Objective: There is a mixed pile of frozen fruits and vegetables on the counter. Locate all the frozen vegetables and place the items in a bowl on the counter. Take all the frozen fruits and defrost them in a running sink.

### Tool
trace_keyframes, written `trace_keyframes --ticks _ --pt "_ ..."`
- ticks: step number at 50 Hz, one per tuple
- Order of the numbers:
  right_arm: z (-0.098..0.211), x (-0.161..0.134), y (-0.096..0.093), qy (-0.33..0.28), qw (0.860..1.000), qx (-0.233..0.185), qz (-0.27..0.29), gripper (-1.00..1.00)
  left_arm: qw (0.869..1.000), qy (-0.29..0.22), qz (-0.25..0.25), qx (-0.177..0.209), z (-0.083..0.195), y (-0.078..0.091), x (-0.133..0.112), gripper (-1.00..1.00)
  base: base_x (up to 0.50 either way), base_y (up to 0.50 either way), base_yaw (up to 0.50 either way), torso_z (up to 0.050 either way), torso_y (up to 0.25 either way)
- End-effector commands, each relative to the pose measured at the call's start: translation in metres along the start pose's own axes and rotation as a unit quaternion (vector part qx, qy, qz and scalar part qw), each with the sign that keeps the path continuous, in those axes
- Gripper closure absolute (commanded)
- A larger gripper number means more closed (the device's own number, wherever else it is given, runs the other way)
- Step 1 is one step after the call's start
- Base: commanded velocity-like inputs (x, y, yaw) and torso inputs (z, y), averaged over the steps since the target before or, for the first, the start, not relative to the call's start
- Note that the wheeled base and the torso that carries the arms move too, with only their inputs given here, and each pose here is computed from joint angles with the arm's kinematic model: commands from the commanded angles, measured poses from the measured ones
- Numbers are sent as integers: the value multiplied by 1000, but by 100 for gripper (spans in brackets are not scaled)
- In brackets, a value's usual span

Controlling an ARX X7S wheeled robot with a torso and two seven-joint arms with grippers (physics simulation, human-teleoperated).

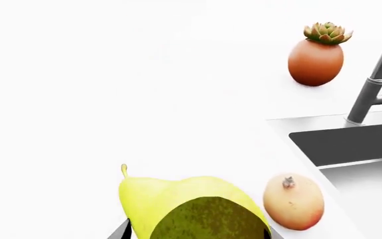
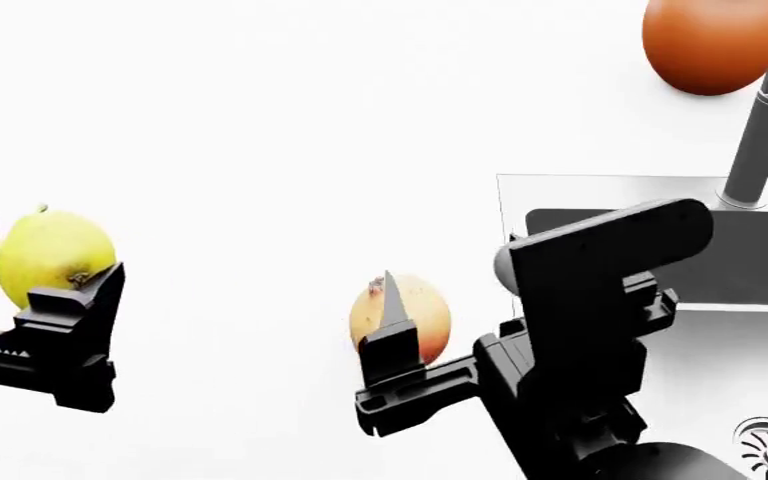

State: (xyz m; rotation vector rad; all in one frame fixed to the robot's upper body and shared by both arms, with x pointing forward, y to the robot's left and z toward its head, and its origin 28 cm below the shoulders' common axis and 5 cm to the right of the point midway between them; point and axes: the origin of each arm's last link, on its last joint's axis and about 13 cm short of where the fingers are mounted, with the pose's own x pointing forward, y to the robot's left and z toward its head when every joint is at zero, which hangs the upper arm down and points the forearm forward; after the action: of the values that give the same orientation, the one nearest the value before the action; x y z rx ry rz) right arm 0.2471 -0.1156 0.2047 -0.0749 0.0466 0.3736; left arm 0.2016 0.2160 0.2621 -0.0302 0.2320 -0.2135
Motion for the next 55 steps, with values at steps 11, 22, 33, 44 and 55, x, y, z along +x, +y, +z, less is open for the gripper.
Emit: trace_keyframes --ticks 11,22,33,44,55 --pt "-18 9 4 65 997 -21 28 -100 1000 -6 0 -7 3 0 -3 100 0 0 0 0 0" --pt "-43 26 -5 107 994 -15 18 -100 999 1 -14 -29 12 1 -8 100 0 0 0 0 0" --pt "-54 44 -4 119 992 -16 31 -100 1000 -5 -8 -19 10 3 -10 100 0 0 0 0 0" --pt "-63 61 -8 134 990 -24 37 -100 1000 -3 -8 -17 9 4 -8 100 0 0 0 0 0" --pt "-63 75 -7 139 989 -21 53 -100 1000 -1 -6 -13 10 4 -8 100 0 0 0 0 0"
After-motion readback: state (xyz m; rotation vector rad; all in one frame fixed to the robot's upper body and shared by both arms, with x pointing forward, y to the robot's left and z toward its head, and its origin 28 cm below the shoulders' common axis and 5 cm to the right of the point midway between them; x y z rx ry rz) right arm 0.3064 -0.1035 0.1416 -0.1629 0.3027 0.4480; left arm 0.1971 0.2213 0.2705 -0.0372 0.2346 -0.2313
